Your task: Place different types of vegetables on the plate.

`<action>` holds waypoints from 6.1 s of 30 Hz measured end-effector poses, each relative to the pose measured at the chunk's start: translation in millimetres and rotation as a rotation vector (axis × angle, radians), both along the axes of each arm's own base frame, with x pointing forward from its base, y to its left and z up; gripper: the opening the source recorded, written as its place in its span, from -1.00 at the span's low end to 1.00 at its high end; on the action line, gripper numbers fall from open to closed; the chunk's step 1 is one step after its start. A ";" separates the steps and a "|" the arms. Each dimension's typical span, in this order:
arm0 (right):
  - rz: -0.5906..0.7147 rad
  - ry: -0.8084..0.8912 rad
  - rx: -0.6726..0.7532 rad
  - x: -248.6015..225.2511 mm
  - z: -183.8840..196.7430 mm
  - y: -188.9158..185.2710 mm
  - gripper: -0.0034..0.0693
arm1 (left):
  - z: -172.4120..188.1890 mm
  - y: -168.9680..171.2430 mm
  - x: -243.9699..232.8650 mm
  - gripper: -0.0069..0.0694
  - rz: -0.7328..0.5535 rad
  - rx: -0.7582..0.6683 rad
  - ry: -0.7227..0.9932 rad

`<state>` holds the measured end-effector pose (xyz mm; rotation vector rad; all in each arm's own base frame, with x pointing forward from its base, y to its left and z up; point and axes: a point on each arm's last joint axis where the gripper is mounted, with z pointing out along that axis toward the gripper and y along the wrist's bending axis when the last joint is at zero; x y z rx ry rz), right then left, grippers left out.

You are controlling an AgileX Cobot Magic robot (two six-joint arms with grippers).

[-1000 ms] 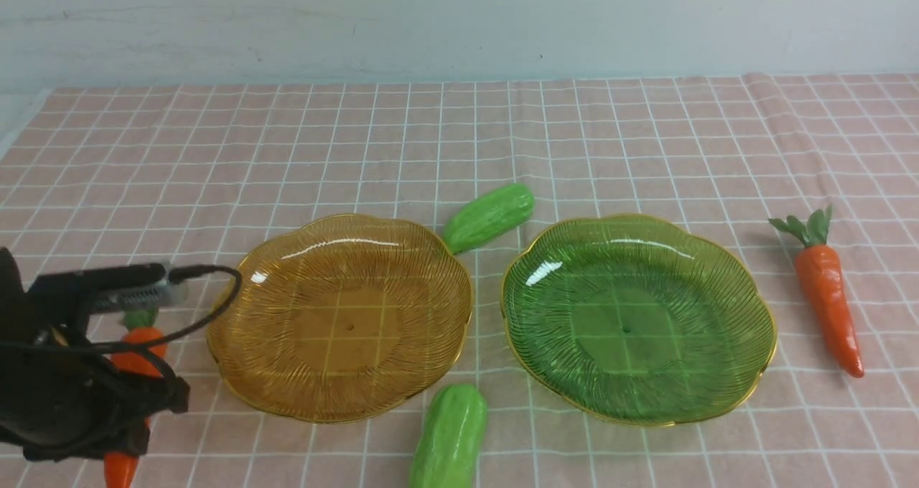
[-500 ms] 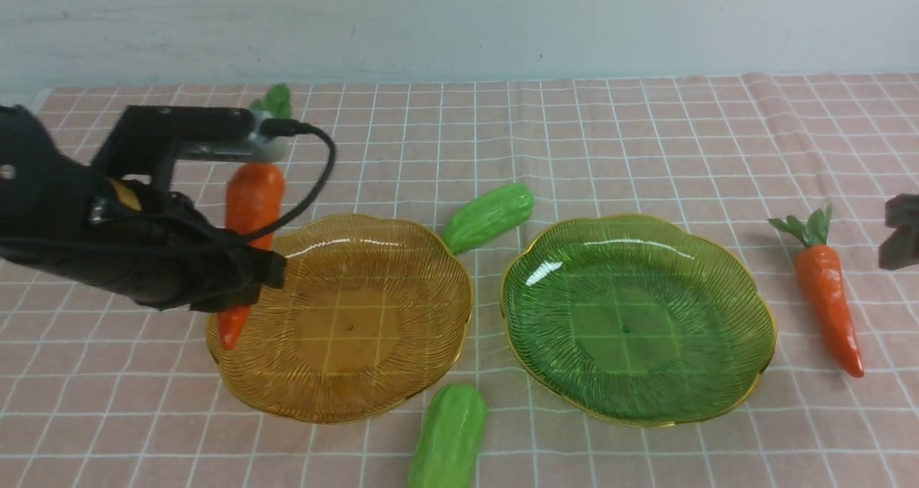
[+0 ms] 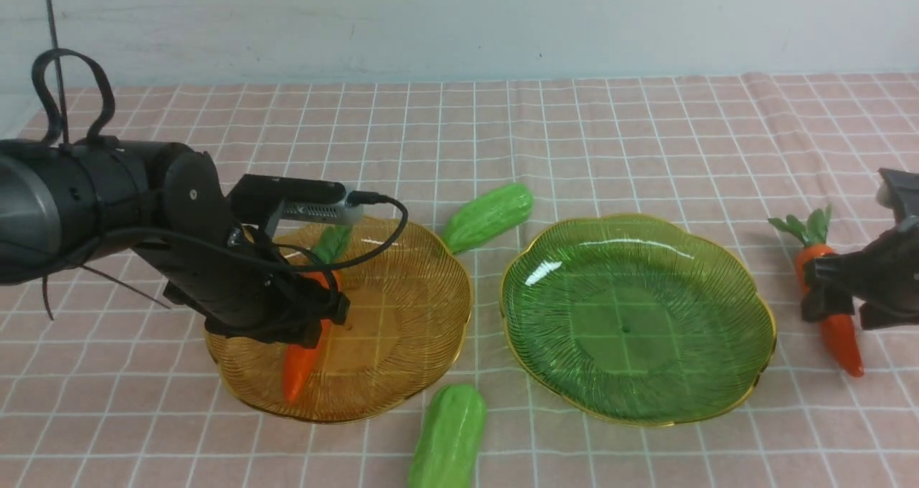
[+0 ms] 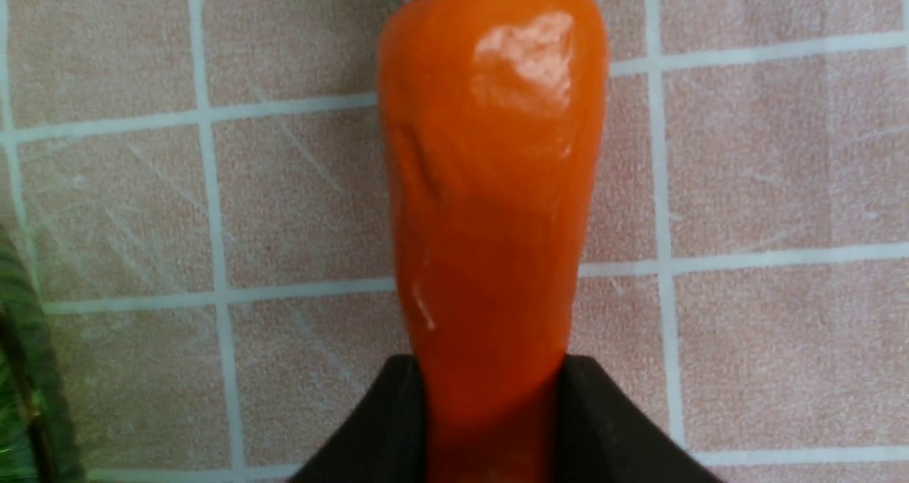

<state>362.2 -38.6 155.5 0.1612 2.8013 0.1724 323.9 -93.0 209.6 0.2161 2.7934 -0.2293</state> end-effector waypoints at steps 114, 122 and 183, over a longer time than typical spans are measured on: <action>0.216 -0.309 -0.052 -126.3 240.2 72.0 -0.95 | 68.1 -139.8 90.0 -0.77 -0.353 -0.050 -0.291; 0.217 -0.309 -0.044 -126.4 240.3 72.6 -0.95 | 46.2 -126.7 116.0 -0.61 -0.404 -0.035 -0.370; 0.347 -0.756 0.023 -282.2 315.0 69.1 -0.95 | 53.7 -203.2 47.5 -0.39 -0.437 -0.042 0.045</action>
